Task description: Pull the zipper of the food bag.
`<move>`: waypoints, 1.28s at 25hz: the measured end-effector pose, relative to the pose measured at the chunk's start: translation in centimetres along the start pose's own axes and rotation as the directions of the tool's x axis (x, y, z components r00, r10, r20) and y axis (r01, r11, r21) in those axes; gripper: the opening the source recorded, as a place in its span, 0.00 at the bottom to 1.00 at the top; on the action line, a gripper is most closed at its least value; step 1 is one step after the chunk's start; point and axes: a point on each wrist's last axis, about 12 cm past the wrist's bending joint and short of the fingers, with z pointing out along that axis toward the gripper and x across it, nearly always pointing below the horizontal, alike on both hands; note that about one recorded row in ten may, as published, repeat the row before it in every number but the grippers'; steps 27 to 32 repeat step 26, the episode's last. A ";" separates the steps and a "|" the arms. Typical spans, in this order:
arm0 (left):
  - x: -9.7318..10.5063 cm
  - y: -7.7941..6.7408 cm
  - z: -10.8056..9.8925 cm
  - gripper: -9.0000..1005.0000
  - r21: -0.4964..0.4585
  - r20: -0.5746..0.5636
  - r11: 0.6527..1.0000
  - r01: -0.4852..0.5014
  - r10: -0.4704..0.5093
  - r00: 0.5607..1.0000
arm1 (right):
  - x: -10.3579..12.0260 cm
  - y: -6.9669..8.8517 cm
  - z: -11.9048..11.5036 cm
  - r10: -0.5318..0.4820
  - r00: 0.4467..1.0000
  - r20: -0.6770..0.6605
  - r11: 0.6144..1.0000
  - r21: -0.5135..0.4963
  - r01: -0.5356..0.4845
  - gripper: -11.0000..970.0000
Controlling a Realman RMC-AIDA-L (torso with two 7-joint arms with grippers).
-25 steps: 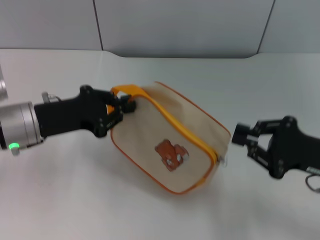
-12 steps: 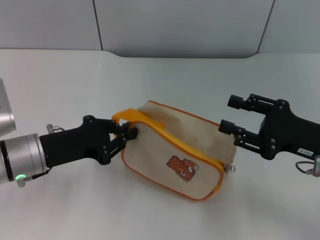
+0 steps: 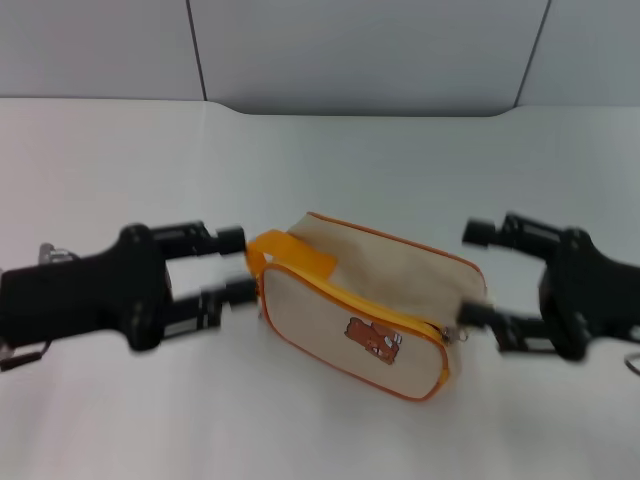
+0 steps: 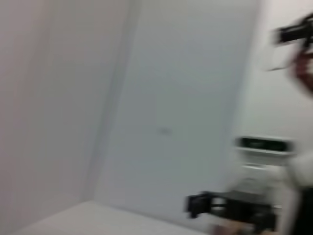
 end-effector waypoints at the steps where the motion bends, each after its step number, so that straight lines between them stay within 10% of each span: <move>1: -0.1 -0.2 0.3 0.36 0.044 -0.015 0.999 0.008 -0.008 1.000 | -0.1 0.2 -0.1 0.008 1.000 -0.006 1.000 -0.028 -0.008 0.87; 15: 0.3 -0.4 1.3 0.82 0.107 -0.081 0.994 0.034 -0.025 0.996 | 0.2 0.7 -0.1 0.028 0.999 -0.033 0.997 -0.069 -0.030 0.87; 32: 0.2 -0.3 1.4 0.82 0.108 -0.085 0.994 0.032 -0.023 0.996 | 0.0 0.5 0.1 0.025 0.999 -0.034 0.997 -0.078 -0.027 0.87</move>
